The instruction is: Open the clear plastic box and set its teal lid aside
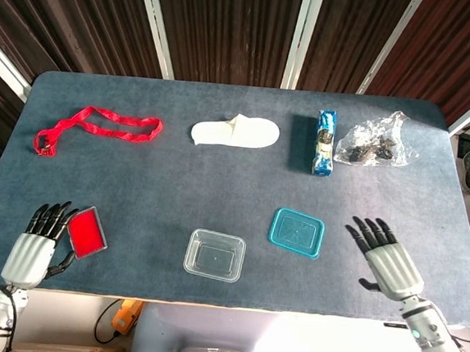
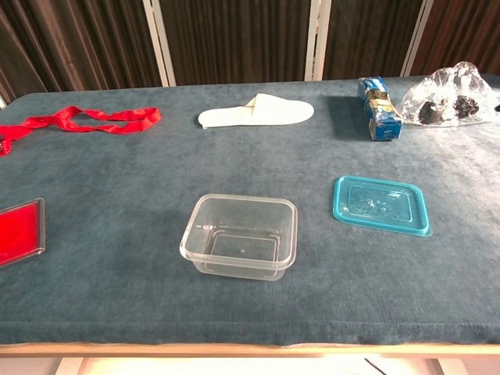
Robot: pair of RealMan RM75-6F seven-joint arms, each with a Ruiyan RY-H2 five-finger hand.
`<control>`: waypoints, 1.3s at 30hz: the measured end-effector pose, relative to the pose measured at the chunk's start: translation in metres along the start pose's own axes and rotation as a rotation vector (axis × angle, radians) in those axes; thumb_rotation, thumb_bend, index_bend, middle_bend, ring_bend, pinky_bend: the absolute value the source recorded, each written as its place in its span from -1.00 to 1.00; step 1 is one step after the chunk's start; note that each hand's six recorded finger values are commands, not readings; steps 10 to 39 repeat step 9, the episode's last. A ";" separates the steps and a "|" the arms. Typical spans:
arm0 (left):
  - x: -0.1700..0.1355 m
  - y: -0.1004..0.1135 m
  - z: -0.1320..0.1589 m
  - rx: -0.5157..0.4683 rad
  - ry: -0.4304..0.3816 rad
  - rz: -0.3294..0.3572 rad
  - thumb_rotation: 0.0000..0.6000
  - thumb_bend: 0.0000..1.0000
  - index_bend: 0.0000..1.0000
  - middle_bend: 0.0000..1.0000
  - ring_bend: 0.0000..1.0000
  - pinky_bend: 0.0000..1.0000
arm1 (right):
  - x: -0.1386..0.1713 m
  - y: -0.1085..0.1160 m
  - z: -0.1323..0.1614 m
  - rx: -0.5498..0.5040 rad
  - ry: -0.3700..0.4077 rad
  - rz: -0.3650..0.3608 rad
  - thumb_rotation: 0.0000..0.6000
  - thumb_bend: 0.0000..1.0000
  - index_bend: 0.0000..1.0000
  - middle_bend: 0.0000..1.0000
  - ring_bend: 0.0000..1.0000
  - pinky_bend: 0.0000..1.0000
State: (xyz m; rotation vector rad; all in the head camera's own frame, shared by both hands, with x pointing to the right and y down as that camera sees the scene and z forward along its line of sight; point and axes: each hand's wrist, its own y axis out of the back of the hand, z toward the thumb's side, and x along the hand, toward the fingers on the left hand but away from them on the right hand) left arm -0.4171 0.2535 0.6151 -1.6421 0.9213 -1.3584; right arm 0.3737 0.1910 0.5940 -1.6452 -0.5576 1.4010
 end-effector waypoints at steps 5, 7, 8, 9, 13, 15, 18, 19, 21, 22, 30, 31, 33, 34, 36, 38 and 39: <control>-0.037 0.031 -0.020 0.123 0.145 0.047 1.00 -0.31 -1.00 -1.00 -1.00 -1.00 | 0.048 0.002 -0.026 -0.038 -0.198 -0.102 1.00 -0.78 -1.00 -1.00 -1.00 -1.00; -0.040 0.035 -0.024 0.135 0.158 0.050 1.00 -0.31 -1.00 -1.00 -1.00 -1.00 | 0.060 -0.001 -0.031 -0.048 -0.236 -0.111 1.00 -0.78 -1.00 -1.00 -1.00 -1.00; -0.042 0.037 -0.027 0.131 0.164 0.048 1.00 -0.31 -1.00 -1.00 -1.00 -1.00 | 0.061 -0.002 -0.032 -0.051 -0.240 -0.109 1.00 -0.78 -1.00 -1.00 -1.00 -1.00; -0.042 0.038 -0.028 0.126 0.167 0.045 1.00 -0.31 -1.00 -1.00 -1.00 -1.00 | 0.060 -0.004 -0.032 -0.055 -0.240 -0.103 1.00 -0.78 -1.00 -1.00 -1.00 -1.00; -0.042 0.038 -0.028 0.126 0.167 0.045 1.00 -0.31 -1.00 -1.00 -1.00 -1.00 | 0.060 -0.004 -0.032 -0.055 -0.240 -0.103 1.00 -0.78 -1.00 -1.00 -1.00 -1.00; -0.042 0.038 -0.028 0.126 0.167 0.045 1.00 -0.31 -1.00 -1.00 -1.00 -1.00 | 0.060 -0.004 -0.032 -0.055 -0.240 -0.103 1.00 -0.78 -1.00 -1.00 -1.00 -1.00; -0.042 0.038 -0.028 0.126 0.167 0.045 1.00 -0.31 -1.00 -1.00 -1.00 -1.00 | 0.060 -0.004 -0.032 -0.055 -0.240 -0.103 1.00 -0.78 -1.00 -1.00 -1.00 -1.00; -0.042 0.038 -0.028 0.126 0.167 0.045 1.00 -0.31 -1.00 -1.00 -1.00 -1.00 | 0.060 -0.004 -0.032 -0.055 -0.240 -0.103 1.00 -0.78 -1.00 -1.00 -1.00 -1.00; -0.042 0.038 -0.028 0.126 0.167 0.045 1.00 -0.31 -1.00 -1.00 -1.00 -1.00 | 0.060 -0.004 -0.032 -0.055 -0.240 -0.103 1.00 -0.78 -1.00 -1.00 -1.00 -1.00; -0.042 0.038 -0.028 0.126 0.167 0.045 1.00 -0.31 -1.00 -1.00 -1.00 -1.00 | 0.060 -0.004 -0.032 -0.055 -0.240 -0.103 1.00 -0.78 -1.00 -1.00 -1.00 -1.00; -0.042 0.038 -0.028 0.126 0.167 0.045 1.00 -0.31 -1.00 -1.00 -1.00 -1.00 | 0.060 -0.004 -0.032 -0.055 -0.240 -0.103 1.00 -0.78 -1.00 -1.00 -1.00 -1.00; -0.042 0.038 -0.028 0.126 0.167 0.045 1.00 -0.31 -1.00 -1.00 -1.00 -1.00 | 0.060 -0.004 -0.032 -0.055 -0.240 -0.103 1.00 -0.78 -1.00 -1.00 -1.00 -1.00; -0.042 0.038 -0.028 0.126 0.167 0.045 1.00 -0.31 -1.00 -1.00 -1.00 -1.00 | 0.060 -0.004 -0.032 -0.055 -0.240 -0.103 1.00 -0.78 -1.00 -1.00 -1.00 -1.00; -0.042 0.038 -0.028 0.126 0.167 0.045 1.00 -0.31 -1.00 -1.00 -1.00 -1.00 | 0.060 -0.004 -0.032 -0.055 -0.240 -0.103 1.00 -0.78 -1.00 -1.00 -1.00 -1.00; -0.042 0.038 -0.028 0.126 0.167 0.045 1.00 -0.31 -1.00 -1.00 -1.00 -1.00 | 0.060 -0.004 -0.032 -0.055 -0.240 -0.103 1.00 -0.78 -1.00 -1.00 -1.00 -1.00; -0.042 0.038 -0.028 0.126 0.167 0.045 1.00 -0.31 -1.00 -1.00 -1.00 -1.00 | 0.060 -0.004 -0.032 -0.055 -0.240 -0.103 1.00 -0.78 -1.00 -1.00 -1.00 -1.00; -0.042 0.038 -0.028 0.126 0.167 0.045 1.00 -0.31 -1.00 -1.00 -1.00 -1.00 | 0.060 -0.004 -0.032 -0.055 -0.240 -0.103 1.00 -0.78 -1.00 -1.00 -1.00 -1.00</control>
